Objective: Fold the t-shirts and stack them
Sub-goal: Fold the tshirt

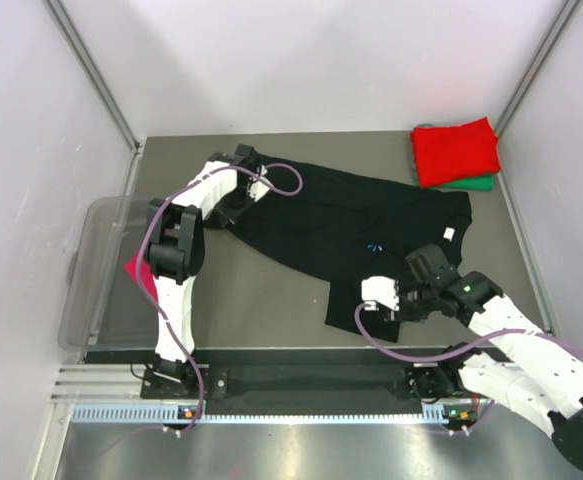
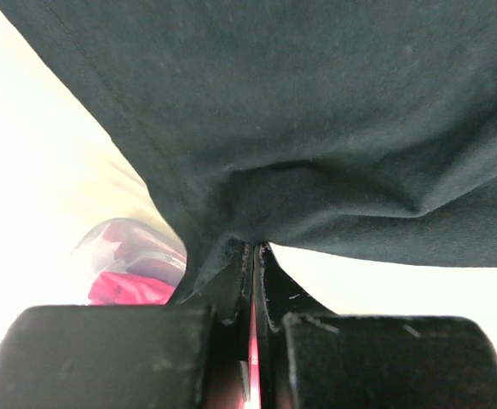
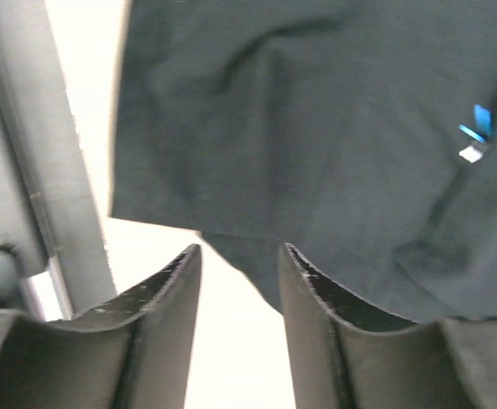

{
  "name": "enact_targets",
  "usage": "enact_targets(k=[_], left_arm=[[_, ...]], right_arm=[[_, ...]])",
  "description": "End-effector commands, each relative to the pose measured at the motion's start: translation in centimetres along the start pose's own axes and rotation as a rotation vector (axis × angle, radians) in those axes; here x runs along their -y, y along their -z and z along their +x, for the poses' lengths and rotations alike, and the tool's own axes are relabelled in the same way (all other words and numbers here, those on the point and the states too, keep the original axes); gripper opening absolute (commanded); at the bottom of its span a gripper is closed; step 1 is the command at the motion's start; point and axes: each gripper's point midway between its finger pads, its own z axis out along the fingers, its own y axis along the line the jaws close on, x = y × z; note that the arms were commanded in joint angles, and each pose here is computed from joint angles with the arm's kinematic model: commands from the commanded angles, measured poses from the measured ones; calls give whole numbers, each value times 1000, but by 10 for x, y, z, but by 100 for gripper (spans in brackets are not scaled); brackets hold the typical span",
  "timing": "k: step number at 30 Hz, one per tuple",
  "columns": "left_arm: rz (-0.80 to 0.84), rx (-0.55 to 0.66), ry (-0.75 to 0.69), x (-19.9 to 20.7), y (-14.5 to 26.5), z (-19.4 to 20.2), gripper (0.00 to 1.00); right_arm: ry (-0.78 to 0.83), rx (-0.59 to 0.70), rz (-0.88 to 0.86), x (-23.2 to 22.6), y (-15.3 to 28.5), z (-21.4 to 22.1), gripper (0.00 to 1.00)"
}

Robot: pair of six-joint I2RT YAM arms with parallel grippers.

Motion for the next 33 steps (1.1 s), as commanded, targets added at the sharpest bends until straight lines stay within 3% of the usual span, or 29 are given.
enact_targets(k=[1,6,14,33], left_arm=[[-47,43,7,-11,15,-4,0],[-54,29,11,-11,12,-1,0],[-56,6,34,-8,3,3,0],[-43,-18,50,-3,-13,2,0]], right_arm=[[81,62,-142,-19,2,-12,44],[162,14,-279,-44,2,2,59],[315,-6,-272,-49,-17,11,64],[392,-2,-324,-69,-52,19,61]])
